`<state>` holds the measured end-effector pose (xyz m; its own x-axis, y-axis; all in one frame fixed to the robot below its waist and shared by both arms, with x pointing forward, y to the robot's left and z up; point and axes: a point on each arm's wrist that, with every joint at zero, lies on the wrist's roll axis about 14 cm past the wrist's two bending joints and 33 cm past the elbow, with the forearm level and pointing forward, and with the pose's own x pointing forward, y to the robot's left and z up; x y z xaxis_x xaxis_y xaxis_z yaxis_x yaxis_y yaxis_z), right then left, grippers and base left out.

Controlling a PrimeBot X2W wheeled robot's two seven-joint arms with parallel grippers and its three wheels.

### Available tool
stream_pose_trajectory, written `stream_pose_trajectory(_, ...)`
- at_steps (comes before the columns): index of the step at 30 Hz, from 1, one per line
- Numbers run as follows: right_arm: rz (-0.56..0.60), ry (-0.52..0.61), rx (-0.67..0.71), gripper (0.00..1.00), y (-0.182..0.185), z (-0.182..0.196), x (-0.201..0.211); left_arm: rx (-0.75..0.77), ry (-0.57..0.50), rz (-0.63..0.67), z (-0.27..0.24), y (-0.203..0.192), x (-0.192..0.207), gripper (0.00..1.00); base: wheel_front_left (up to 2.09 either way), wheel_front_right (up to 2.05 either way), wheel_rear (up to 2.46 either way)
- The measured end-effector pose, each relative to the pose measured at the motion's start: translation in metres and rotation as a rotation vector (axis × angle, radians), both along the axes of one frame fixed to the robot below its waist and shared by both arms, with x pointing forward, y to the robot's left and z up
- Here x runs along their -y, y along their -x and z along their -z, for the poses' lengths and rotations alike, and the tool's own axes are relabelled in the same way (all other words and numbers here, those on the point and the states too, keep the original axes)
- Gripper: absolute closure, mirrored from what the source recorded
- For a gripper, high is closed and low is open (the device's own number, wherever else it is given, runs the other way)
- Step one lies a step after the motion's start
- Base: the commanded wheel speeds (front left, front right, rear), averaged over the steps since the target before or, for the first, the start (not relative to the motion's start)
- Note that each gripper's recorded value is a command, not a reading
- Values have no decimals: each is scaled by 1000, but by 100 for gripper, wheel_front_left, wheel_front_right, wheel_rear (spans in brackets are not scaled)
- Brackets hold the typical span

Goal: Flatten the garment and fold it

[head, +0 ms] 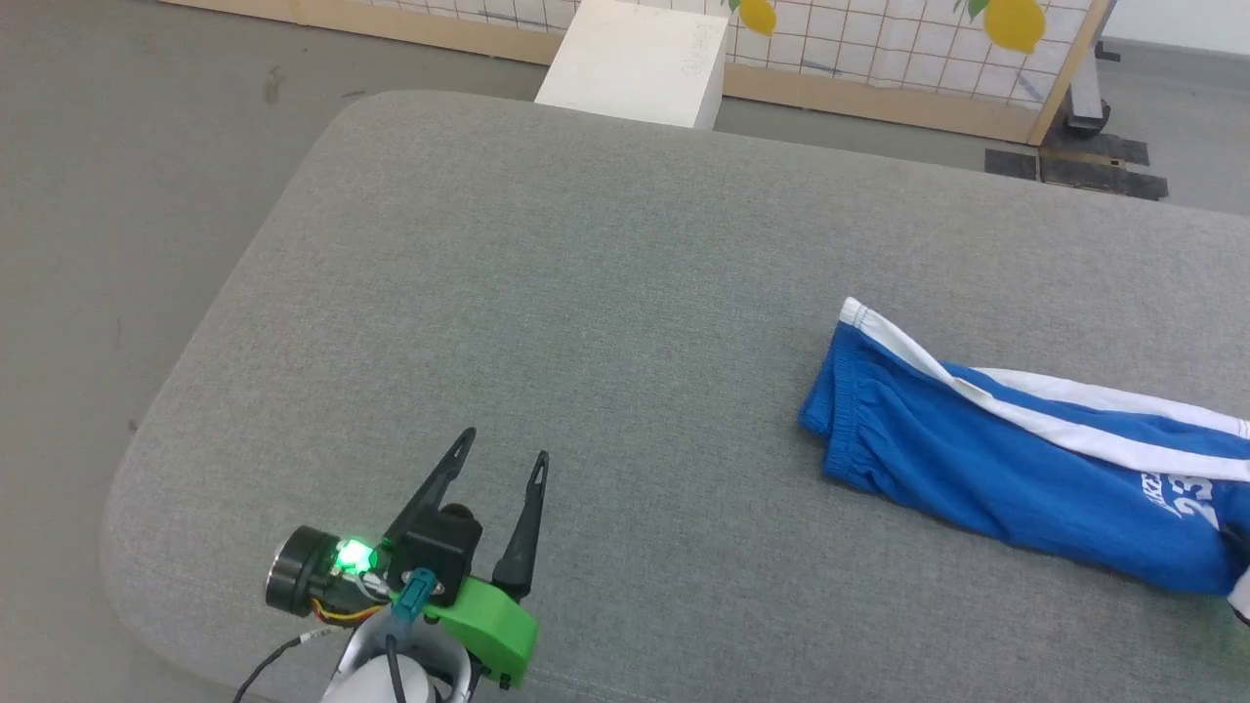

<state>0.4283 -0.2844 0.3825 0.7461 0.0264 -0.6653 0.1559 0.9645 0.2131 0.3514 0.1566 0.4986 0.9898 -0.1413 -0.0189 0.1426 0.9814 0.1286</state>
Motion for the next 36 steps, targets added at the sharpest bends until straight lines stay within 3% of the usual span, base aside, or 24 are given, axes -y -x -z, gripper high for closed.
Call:
stream_pose_trajectory(12,-136,-113,263,100,-39,-67,-72,-8,10,-8,-2,8,-3,0,0,0,0)
stream_pose_trajectory(22,-345,-208,357,100,-46,-106,-162,-2,11,-57,-5,17,-18,0,0,0,0)
stream_pose_trajectory(30,-494,-184,293,100,-39,-94,-215,-21,8,-104,0,22,-31,0,0,0,0)
stream_pose_trajectory(36,-673,-52,171,100,-26,-55,-244,-53,13,-131,9,22,-36,0,0,0,0)
